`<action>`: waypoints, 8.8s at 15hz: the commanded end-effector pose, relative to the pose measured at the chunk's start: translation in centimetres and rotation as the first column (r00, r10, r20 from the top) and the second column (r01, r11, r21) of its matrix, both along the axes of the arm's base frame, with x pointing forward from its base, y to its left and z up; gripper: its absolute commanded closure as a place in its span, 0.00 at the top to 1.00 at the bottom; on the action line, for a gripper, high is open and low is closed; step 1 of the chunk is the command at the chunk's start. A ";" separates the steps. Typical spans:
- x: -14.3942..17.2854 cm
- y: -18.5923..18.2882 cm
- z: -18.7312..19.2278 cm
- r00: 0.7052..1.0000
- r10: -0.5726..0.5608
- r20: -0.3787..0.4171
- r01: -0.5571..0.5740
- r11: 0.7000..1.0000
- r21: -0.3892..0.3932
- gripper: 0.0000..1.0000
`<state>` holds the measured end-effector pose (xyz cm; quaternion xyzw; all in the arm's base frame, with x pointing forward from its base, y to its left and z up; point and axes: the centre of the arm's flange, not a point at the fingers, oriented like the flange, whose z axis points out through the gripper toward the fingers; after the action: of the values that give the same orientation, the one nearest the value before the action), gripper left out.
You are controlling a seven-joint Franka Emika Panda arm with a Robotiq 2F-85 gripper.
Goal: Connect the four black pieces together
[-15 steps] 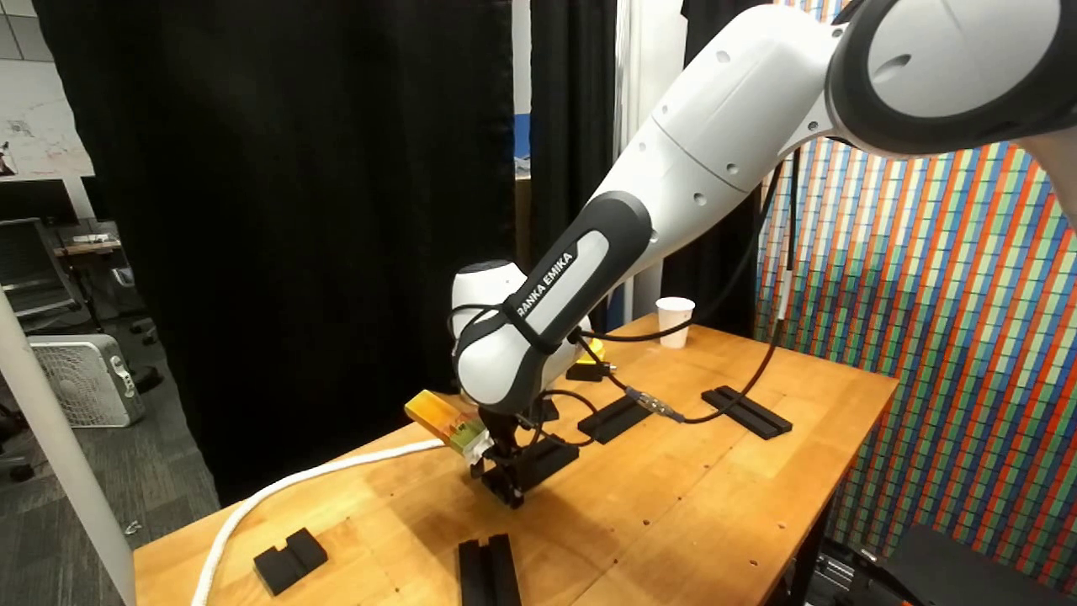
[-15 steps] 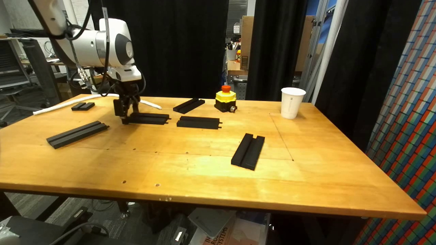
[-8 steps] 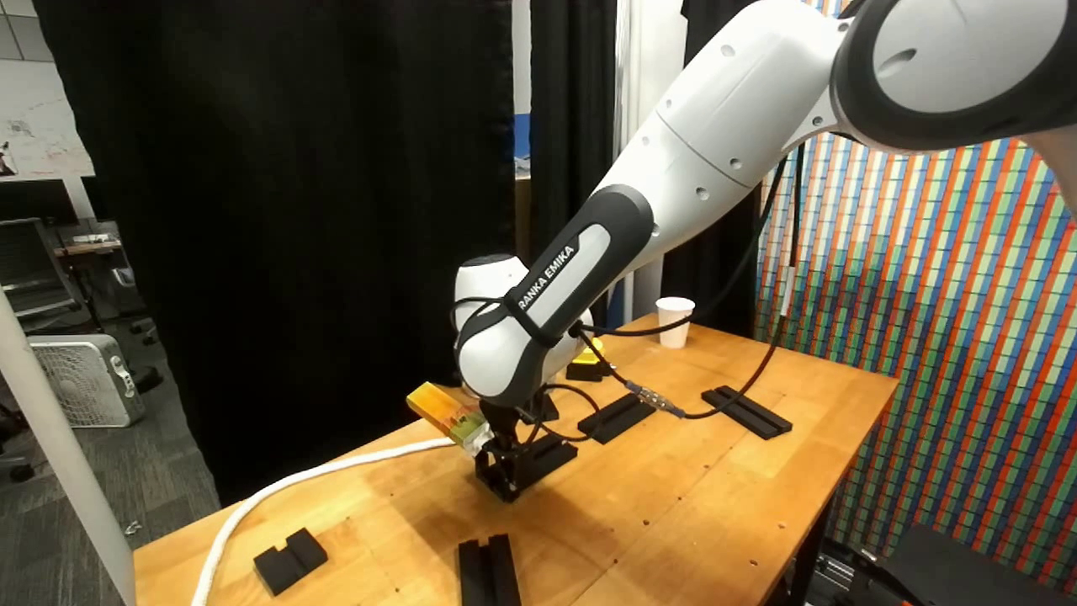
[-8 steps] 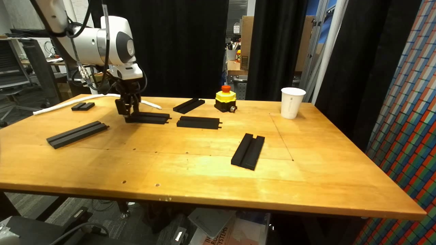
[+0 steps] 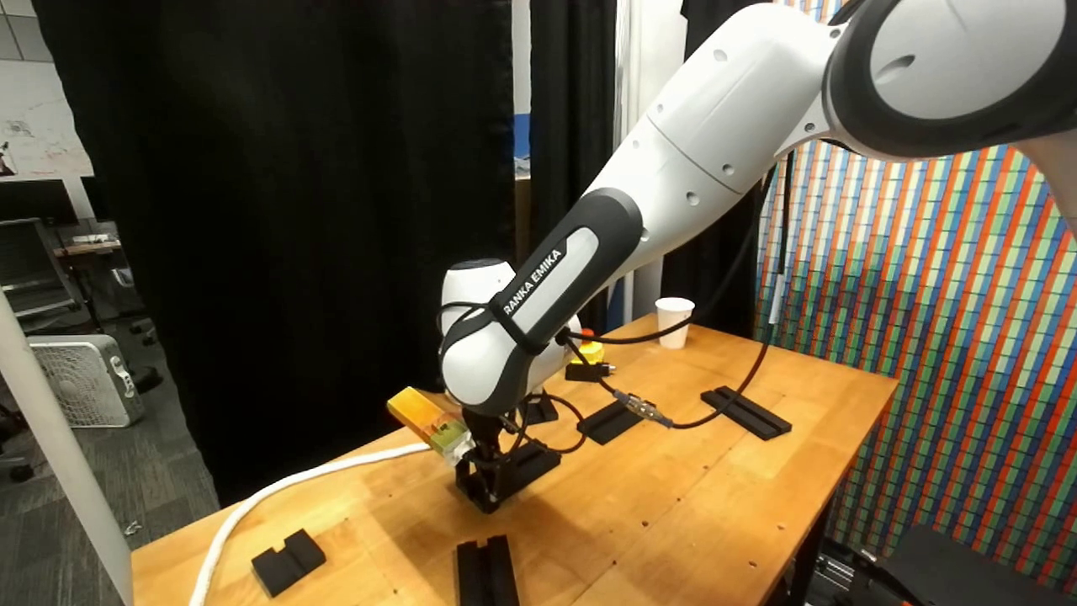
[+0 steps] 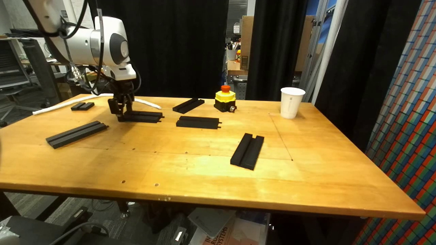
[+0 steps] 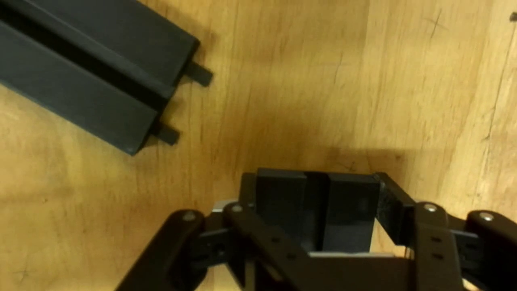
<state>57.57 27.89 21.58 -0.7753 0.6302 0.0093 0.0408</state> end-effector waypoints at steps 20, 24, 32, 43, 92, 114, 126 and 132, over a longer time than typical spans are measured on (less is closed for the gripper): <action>-4.0 16.4 -3.4 0.990 -0.096 -0.107 0.118 0.968 0.223 0.46; -5.9 17.2 -3.8 0.983 -0.143 -0.115 0.166 0.960 0.224 0.46; -8.8 16.6 -4.2 0.992 -0.105 -0.072 0.120 0.962 0.245 0.46; -16.7 15.4 -3.7 0.995 0.098 -0.032 -0.082 0.940 0.331 0.46; -18.6 11.2 10.5 0.807 0.590 -0.031 -0.588 0.806 0.067 1.00; -19.9 2.5 2.1 0.667 0.745 -0.014 -0.743 0.666 0.067 1.00; -21.0 3.6 0.2 0.659 0.752 -0.027 -0.747 0.658 0.097 1.00; -20.8 3.5 -0.7 0.671 0.741 -0.017 -0.737 0.670 0.090 1.00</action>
<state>36.70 31.28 21.02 -0.9622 0.2578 0.0801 0.0366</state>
